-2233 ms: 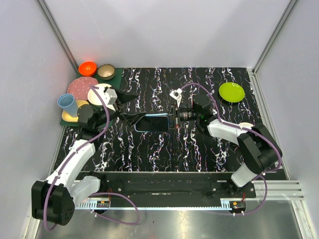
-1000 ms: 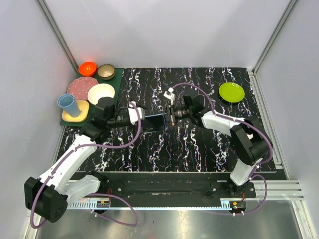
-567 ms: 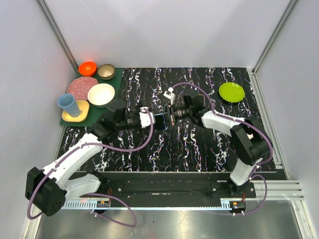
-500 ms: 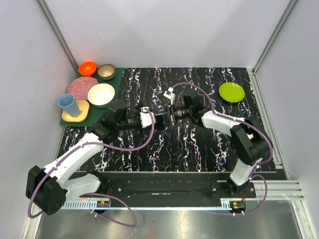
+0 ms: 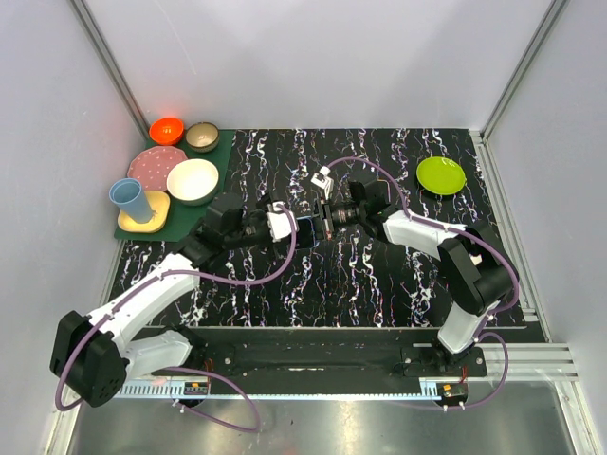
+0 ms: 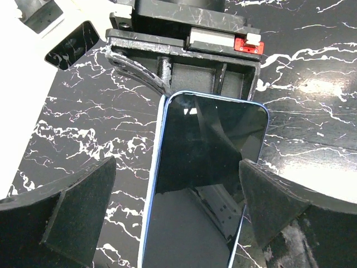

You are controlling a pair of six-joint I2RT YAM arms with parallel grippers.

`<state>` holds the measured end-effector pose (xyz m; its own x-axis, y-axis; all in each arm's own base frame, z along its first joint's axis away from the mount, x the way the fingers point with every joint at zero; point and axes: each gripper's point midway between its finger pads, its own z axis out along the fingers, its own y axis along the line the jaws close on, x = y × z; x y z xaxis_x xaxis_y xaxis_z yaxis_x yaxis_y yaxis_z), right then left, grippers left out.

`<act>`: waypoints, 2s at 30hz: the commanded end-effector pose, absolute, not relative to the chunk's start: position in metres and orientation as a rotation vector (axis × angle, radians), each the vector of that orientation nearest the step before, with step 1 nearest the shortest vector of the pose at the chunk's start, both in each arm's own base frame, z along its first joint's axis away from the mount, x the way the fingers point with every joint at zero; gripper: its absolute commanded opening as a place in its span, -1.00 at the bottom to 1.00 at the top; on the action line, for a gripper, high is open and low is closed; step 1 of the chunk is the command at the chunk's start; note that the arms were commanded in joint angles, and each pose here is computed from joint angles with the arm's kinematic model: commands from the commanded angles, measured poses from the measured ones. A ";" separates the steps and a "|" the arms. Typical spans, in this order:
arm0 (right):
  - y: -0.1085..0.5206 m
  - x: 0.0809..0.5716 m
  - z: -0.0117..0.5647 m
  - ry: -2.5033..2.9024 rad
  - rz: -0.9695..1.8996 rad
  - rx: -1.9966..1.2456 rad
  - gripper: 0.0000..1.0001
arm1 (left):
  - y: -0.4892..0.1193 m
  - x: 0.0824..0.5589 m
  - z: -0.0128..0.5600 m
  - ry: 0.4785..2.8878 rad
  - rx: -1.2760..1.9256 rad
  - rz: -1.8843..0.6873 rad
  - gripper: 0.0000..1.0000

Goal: Take the phone out of the phone case
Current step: Remove the phone case from the phone.

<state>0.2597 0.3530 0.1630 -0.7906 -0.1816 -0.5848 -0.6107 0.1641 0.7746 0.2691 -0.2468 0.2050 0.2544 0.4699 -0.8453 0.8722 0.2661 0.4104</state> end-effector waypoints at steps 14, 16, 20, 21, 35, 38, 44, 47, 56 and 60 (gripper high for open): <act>0.363 0.262 0.196 1.955 1.671 -0.832 -1.00 | -0.253 0.275 0.205 1.339 1.368 -0.365 0.98; 0.363 0.263 0.196 1.955 1.670 -0.830 -1.00 | -0.253 0.271 0.199 1.315 1.402 -0.354 0.98; 0.362 0.263 0.197 1.957 1.676 -0.828 -1.00 | -0.254 0.270 0.194 1.307 1.426 -0.324 0.98; 0.363 0.262 0.197 1.958 1.679 -0.830 -1.00 | -0.254 0.270 0.194 1.304 1.430 -0.319 0.98; 0.363 0.263 0.197 1.959 1.672 -0.827 -1.00 | -0.261 0.253 0.201 1.253 1.468 -0.401 0.98; 0.362 0.264 0.198 1.957 1.668 -0.826 -1.00 | -0.262 0.249 0.201 1.252 1.476 -0.424 0.98; 0.362 0.264 0.199 1.950 1.664 -0.830 -1.00 | -0.261 0.249 0.200 1.257 1.482 -0.418 0.98; 0.362 0.263 0.200 1.948 1.665 -0.831 -1.00 | -0.260 0.253 0.197 1.264 1.482 -0.398 0.98; 0.362 0.262 0.202 1.944 1.677 -0.832 -1.00 | -0.258 0.266 0.191 1.287 1.464 -0.334 0.98; 0.363 0.261 0.202 1.943 1.683 -0.833 -1.00 | -0.258 0.268 0.190 1.299 1.462 -0.326 0.98</act>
<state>0.2603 0.3517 0.1585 -0.7999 -0.1836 -0.5713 -0.5990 0.1876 0.7784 0.2590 -0.2540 0.1786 0.3217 0.5343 -0.7817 0.8589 0.1828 0.4784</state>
